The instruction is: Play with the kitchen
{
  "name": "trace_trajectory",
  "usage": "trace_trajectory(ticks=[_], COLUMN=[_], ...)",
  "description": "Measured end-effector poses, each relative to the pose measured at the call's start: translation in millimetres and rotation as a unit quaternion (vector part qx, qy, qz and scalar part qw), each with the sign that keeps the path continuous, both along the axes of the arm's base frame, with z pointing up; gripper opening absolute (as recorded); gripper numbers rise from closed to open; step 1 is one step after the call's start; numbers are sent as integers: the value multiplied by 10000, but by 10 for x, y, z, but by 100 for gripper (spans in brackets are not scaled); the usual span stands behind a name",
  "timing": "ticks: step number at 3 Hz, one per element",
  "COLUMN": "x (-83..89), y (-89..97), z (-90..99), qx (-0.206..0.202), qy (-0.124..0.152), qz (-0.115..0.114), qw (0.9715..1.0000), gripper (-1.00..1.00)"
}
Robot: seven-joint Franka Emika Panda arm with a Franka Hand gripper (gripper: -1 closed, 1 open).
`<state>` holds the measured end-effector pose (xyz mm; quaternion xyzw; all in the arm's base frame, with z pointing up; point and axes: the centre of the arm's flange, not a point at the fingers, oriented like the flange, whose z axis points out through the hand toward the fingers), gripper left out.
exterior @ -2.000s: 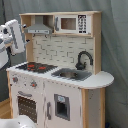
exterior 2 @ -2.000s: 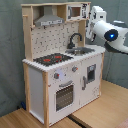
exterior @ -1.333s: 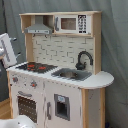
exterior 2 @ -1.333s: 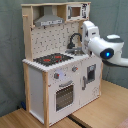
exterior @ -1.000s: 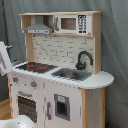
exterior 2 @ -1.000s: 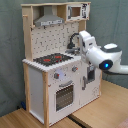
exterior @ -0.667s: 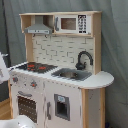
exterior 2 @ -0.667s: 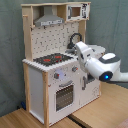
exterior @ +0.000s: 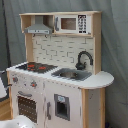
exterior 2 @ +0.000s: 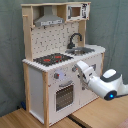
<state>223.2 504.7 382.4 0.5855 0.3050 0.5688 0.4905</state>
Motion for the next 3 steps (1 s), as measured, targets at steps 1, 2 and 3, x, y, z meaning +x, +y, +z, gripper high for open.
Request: trace_trajectory(ticks=[1, 2, 3], x=[-121, -228, -304], y=[-125, -223, -409], z=[-255, -365, -470], qx=[122, 382, 598], qy=[89, 148, 128], qz=[102, 266, 246], qw=[9998, 9988, 9978], gripper=[100, 100, 100])
